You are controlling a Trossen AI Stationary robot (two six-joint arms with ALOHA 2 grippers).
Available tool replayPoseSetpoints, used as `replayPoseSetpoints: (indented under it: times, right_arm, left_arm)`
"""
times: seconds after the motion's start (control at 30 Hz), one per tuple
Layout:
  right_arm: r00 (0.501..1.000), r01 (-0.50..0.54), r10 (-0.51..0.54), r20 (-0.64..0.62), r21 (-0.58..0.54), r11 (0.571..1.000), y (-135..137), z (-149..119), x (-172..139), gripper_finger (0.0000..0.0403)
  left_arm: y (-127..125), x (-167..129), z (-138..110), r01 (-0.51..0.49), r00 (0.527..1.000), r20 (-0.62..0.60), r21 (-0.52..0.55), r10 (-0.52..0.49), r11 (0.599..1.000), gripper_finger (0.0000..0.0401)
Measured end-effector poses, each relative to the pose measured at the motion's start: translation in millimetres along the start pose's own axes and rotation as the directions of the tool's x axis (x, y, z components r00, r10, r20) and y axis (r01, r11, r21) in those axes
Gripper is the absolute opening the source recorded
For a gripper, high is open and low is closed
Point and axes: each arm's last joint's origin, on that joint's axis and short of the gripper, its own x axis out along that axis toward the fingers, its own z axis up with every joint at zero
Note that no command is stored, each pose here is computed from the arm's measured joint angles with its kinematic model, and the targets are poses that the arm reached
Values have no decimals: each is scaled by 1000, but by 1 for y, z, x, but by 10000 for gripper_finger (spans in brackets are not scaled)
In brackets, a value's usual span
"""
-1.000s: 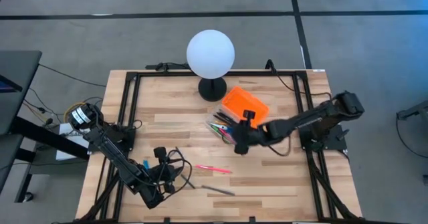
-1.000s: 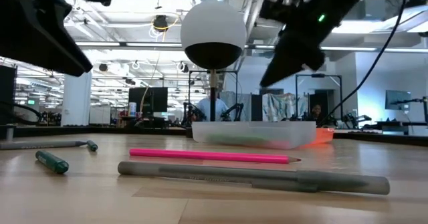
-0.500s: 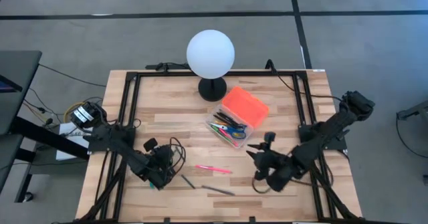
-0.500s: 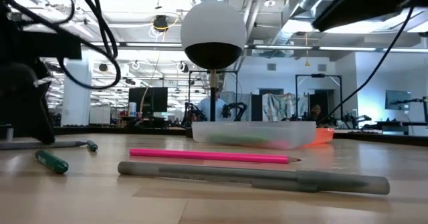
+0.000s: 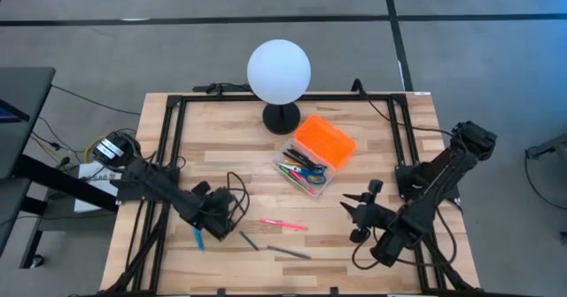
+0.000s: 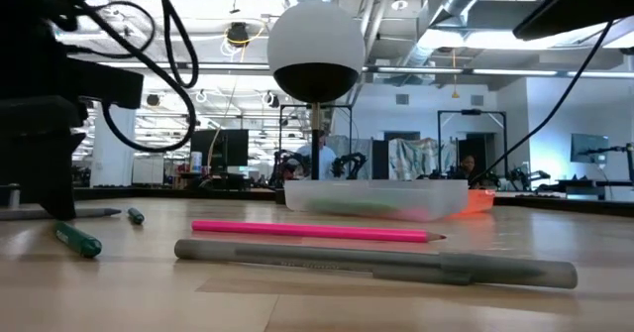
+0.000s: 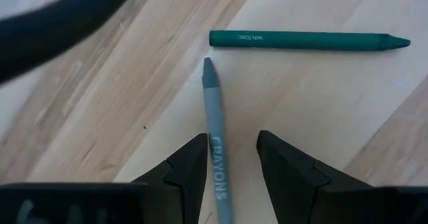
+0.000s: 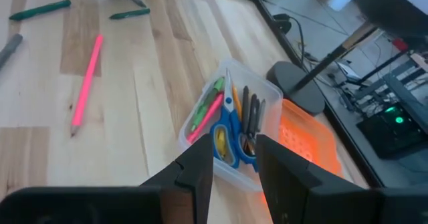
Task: Pick & place school supplies into a supply box
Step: Put the gray pen into the orange supply box
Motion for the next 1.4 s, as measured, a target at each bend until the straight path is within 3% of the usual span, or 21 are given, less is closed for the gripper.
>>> replayPoseSetpoints:
  times: [0.2,0.5,0.87,1.23,1.4]
  right_arm:
    - [1000,-9,9,3,1,1000,3,-13,-1,108]
    - [1000,-4,4,-10,48,999,5,-43,3,108]
    - [999,-43,42,20,49,998,10,-57,-1,108]
    - [999,-48,47,25,48,998,11,-58,-1,108]
    - [999,-47,46,26,49,998,11,-57,-1,108]
  left_arm:
    - [2,1,12,29,997,-77,25,-27,999,121]
    - [7,4,34,108,977,-195,70,-92,992,14]
    - [9,6,38,172,969,-223,307,-105,936,25]
    - [5,1,40,187,971,-215,393,-108,901,16]
    - [-10,-14,47,245,965,-198,460,-171,853,12]
